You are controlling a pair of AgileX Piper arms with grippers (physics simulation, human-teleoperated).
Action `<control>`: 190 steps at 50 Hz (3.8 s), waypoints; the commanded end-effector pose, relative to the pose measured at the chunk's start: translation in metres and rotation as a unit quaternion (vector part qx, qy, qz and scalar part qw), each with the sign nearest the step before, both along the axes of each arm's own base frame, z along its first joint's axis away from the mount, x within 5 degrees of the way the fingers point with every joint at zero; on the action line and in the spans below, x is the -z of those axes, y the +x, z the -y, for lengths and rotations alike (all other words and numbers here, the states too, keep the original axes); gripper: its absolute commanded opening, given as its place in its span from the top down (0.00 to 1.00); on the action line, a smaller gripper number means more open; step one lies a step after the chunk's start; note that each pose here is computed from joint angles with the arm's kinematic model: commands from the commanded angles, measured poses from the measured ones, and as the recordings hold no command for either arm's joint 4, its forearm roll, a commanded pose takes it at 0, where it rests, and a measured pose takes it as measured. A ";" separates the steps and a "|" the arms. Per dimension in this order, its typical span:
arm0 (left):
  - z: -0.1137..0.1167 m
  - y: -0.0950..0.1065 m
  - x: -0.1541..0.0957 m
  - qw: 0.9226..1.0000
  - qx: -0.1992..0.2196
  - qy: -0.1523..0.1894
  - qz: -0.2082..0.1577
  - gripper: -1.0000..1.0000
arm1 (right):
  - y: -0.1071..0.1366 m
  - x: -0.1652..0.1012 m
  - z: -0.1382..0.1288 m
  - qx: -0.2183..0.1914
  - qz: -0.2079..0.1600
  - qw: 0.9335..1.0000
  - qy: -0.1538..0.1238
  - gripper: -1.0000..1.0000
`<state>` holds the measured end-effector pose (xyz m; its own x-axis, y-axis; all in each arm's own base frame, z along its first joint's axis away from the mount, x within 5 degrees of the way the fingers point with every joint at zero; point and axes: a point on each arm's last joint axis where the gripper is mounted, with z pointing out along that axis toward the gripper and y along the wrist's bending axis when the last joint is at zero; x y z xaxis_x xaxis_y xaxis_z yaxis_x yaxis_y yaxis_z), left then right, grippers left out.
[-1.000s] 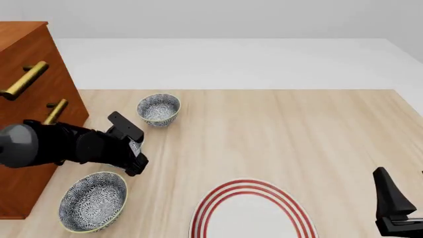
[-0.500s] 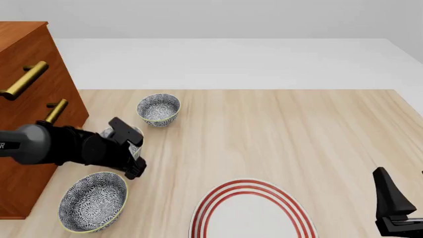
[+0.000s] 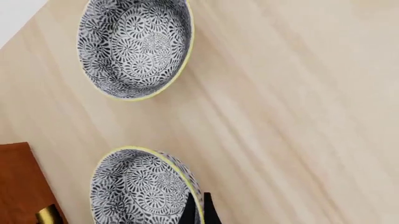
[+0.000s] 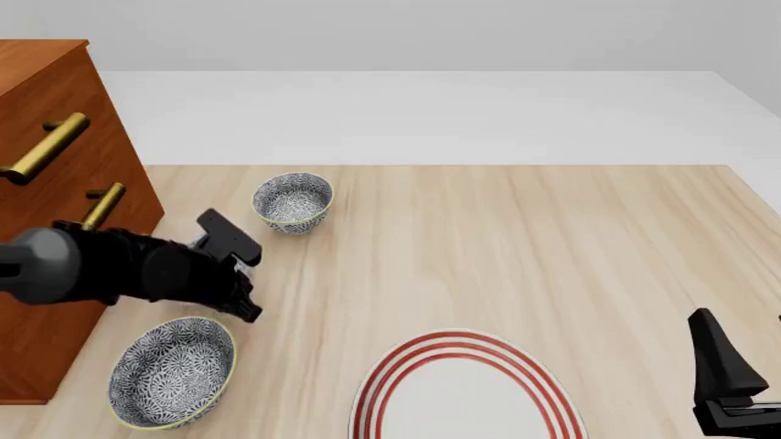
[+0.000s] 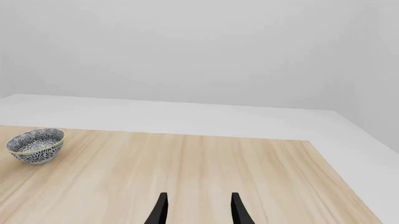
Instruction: Pick up the bowl and put it in the middle on the plate.
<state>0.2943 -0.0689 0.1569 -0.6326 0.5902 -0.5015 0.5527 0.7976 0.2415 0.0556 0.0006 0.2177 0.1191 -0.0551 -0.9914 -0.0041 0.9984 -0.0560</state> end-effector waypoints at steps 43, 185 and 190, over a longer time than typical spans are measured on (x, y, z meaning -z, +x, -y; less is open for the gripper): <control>0.072 -0.054 -0.105 0.988 0.129 -0.049 0.074 1.00 | 0.000 0.000 0.000 -0.001 0.000 1.000 0.001 0.00; 0.232 -0.218 -0.063 0.908 0.410 -0.074 -0.047 1.00 | 0.000 0.000 0.000 -0.002 0.000 1.000 0.000 0.00; 0.232 -0.218 -0.058 0.908 0.409 -0.074 -0.048 1.00 | 0.000 0.000 0.000 -0.002 0.000 1.000 0.000 0.00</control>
<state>0.0778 -0.2981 0.2254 -0.0574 0.8093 -0.5846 0.9874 0.1326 0.0866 0.0556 0.0008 0.2177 0.1191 -0.0547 -0.9914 -0.0075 0.9984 -0.0560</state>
